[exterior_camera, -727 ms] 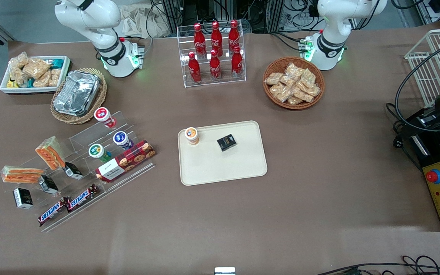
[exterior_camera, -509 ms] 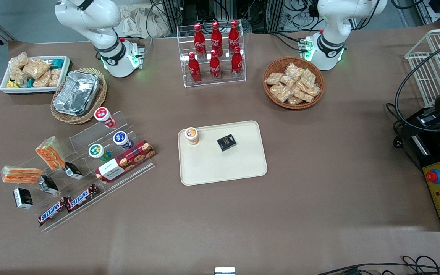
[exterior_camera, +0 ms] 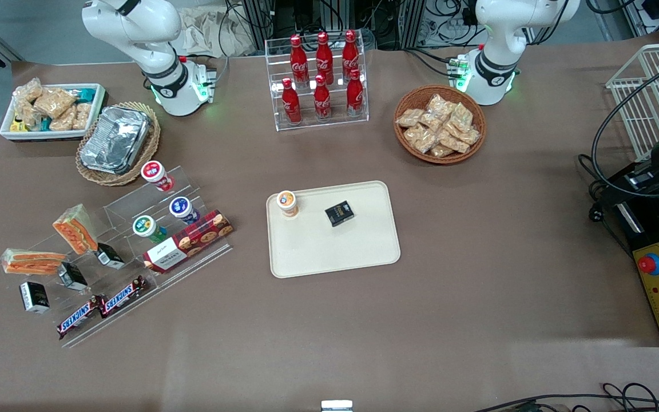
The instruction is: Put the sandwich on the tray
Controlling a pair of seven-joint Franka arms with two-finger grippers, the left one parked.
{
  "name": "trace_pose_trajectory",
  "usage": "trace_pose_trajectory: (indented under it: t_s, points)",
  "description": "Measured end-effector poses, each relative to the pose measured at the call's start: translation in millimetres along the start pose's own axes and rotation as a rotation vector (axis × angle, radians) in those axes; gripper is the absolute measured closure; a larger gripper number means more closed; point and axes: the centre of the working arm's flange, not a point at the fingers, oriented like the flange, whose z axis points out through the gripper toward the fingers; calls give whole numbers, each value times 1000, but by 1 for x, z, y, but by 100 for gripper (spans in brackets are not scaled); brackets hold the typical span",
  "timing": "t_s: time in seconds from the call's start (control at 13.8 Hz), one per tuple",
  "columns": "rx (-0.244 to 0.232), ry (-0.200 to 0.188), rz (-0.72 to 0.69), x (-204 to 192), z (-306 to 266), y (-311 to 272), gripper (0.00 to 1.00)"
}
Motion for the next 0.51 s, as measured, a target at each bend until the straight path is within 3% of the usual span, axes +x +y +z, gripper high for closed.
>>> trace_pose_trajectory:
  t_s: [0.36, 0.51]
  points:
    - [-19, 44, 262, 6, 0, 11, 1]
    - [-24, 38, 431, 10, 7, 16, 1]
